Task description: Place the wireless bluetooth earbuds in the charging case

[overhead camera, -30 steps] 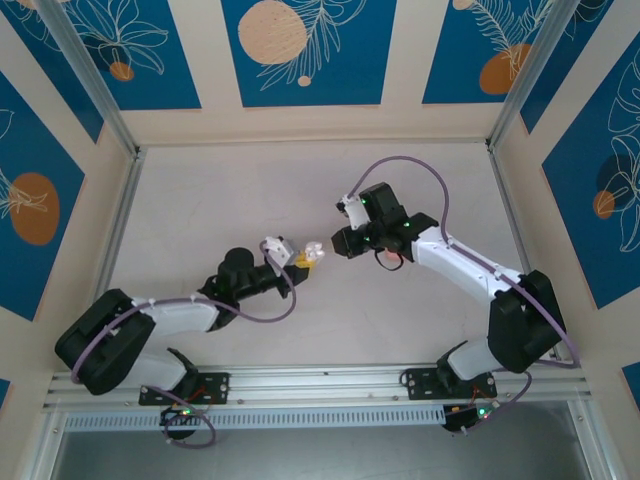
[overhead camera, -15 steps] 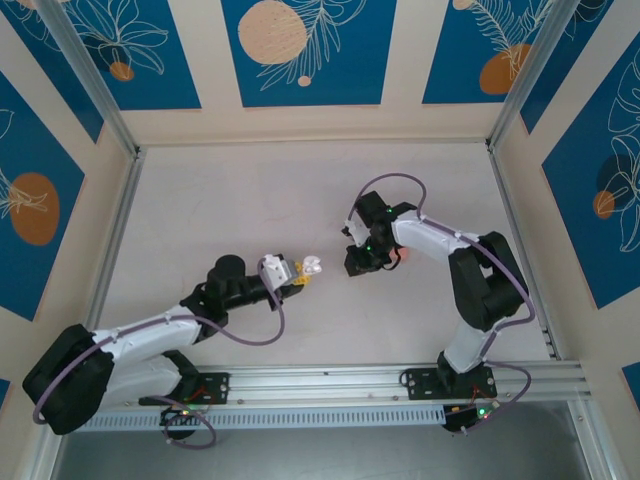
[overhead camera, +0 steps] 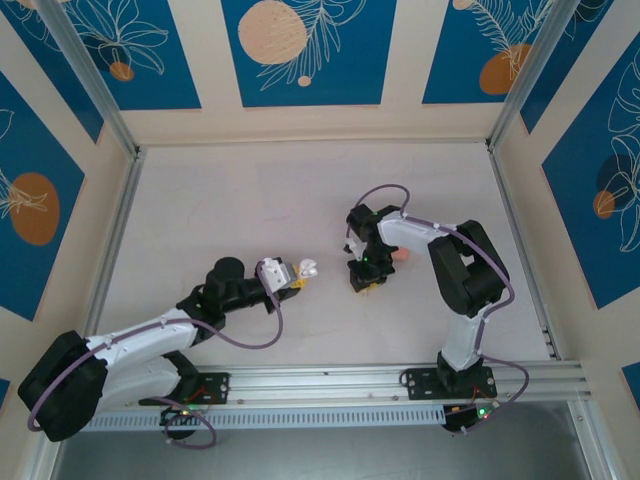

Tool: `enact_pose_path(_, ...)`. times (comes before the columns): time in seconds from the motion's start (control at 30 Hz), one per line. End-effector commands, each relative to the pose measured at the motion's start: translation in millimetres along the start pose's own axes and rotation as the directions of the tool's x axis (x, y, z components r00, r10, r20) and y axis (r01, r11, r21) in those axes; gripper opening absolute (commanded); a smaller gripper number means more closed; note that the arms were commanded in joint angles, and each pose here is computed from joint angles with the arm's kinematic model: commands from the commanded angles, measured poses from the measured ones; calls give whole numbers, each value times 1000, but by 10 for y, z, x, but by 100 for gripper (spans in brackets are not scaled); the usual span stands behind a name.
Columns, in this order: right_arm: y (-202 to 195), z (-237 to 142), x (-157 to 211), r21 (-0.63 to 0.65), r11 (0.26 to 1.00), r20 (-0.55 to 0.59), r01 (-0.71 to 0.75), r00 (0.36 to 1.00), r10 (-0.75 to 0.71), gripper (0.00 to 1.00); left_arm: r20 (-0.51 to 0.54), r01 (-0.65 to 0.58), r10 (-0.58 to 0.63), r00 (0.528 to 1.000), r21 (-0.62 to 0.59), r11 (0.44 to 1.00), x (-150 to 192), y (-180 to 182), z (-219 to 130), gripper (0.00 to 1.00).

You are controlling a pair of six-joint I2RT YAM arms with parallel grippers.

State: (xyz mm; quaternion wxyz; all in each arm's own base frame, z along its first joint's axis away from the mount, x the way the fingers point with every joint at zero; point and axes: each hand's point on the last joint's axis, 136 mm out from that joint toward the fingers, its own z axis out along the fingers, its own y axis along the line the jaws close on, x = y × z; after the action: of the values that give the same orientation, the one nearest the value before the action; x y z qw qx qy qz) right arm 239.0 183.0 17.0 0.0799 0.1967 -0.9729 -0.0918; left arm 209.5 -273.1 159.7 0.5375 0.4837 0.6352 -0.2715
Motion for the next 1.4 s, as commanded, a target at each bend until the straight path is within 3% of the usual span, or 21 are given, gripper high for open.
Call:
enact_pose_path(0.0,19,-77,45,9,1000,-24,2,1000,-2,34,-5,-16,16,1000,4,1000,23,-34,-1,16)
enact_pose_path(0.2,41,-345,42,3,999,-3,-51,999,51,37,-11,-15,15,1000,0,1000,35,-31,-2,16)
enact_pose_path(0.3,27,-560,120,3,983,-41,-186,982,186,37,-11,-17,17,1000,-1,1000,17,-25,-10,16)
enact_pose_path(0.47,160,-719,242,-180,864,-122,-470,882,454,36,-18,-17,17,1000,-13,1000,0,-6,-35,16)
enact_pose_path(0.57,221,-674,310,-231,811,-155,-537,843,515,37,-16,-13,12,1000,-21,1000,-4,4,-47,17)
enact_pose_path(0.73,218,-437,341,-241,785,-195,-571,821,537,37,-9,-5,5,1000,-20,1000,-5,0,-41,17)
enact_pose_path(0.93,114,-223,286,-181,813,-191,-554,831,523,37,-3,1,-1,1000,-43,999,4,32,-48,17)
enact_pose_path(1.37,118,-89,62,-187,837,-176,-514,856,486,36,-24,7,-9,1000,-75,997,42,71,-95,17)
